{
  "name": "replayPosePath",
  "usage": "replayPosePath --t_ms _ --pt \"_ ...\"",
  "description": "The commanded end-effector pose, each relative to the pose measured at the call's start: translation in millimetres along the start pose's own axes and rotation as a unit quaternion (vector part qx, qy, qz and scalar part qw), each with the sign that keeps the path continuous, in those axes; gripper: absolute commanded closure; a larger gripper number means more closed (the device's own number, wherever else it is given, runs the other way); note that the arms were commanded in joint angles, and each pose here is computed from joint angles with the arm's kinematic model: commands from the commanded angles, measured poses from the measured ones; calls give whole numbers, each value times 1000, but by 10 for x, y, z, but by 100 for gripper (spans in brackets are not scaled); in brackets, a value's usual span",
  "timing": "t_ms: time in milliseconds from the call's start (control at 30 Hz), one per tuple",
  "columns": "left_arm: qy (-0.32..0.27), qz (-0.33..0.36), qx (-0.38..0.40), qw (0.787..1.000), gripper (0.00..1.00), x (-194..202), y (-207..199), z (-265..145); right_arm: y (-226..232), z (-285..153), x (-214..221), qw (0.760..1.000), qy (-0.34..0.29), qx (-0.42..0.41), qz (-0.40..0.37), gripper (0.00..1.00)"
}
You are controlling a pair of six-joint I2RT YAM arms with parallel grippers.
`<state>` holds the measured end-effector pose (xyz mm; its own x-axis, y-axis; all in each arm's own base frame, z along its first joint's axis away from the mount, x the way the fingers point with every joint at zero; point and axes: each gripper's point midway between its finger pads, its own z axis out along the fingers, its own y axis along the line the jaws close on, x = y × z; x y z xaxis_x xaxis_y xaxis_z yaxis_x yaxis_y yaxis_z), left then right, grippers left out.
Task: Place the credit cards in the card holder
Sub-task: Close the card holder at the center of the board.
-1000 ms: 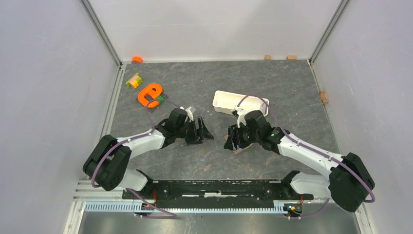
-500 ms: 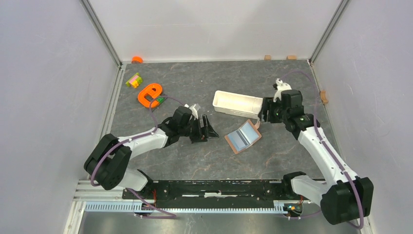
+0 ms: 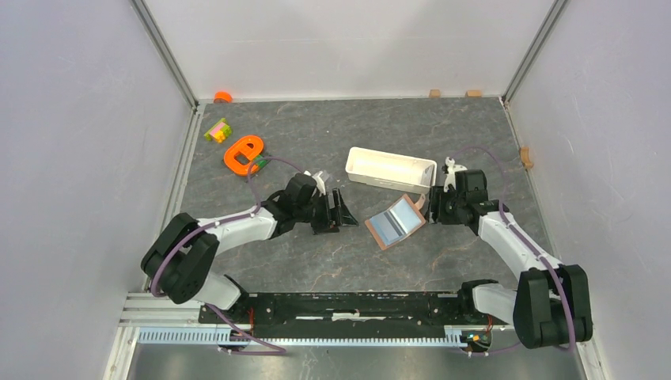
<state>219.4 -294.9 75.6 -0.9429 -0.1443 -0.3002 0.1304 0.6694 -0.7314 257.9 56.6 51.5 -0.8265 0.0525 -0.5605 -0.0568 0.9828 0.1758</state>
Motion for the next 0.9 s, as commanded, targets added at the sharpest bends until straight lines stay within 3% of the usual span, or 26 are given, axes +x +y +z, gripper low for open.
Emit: replayPosePath --t_ms 0,133,367,633,867 --pt "-18 2 24 1000 16 -139 -192 33 312 78 -92 994 -24 -100 -38 38" --pt "-15 -5 30 999 16 -115 -182 70 567 15 -108 983 -39 -173 -46 38" --pt "-6 -25 63 998 16 -91 -225 195 825 29 -24 974 -47 -218 -49 31" --pt "-46 -29 70 996 16 -272 -317 186 1150 176 212 976 -16 -208 -66 25" --pt "-50 -5 43 998 15 -341 -308 331 1175 291 377 979 13 -189 -70 28"
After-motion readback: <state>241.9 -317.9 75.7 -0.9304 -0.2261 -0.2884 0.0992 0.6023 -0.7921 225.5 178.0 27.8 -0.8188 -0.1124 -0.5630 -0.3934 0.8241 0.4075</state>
